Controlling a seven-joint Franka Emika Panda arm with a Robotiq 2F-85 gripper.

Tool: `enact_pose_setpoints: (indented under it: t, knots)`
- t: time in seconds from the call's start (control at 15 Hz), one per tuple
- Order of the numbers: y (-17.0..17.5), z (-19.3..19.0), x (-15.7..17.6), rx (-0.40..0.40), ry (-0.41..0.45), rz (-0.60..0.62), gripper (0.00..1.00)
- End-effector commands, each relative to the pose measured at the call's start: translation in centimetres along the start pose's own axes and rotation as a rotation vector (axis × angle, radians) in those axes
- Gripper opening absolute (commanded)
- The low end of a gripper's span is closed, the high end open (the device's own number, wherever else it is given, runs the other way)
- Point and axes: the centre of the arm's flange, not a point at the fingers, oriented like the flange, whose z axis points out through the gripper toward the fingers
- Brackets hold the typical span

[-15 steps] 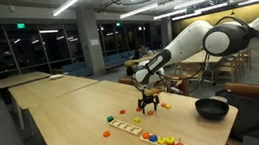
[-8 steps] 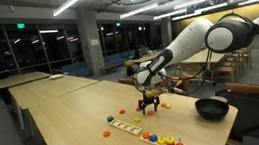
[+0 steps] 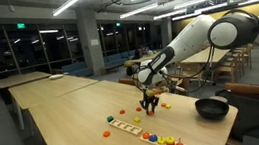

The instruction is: Put the orange object in the middle position on the wooden board

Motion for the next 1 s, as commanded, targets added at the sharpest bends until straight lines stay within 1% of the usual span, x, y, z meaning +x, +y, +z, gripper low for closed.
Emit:
enact_pose_setpoints:
  t: [0.0,0.13,0.47,0.73,0.93]
  knots:
    - [-0.4,-0.9,-1.6,-0.002,0.008,-0.015,0.25]
    - [-1.0,-1.6,-1.9,-0.01,0.005,-0.023,0.26]
    - [-2.9,-4.8,-3.2,0.006,0.019,-0.058,0.26]
    - [-4.8,-7.1,-5.9,0.029,0.006,-0.129,0.26]
    - [-6.7,-7.6,-8.5,0.046,-0.006,-0.206,0.26]
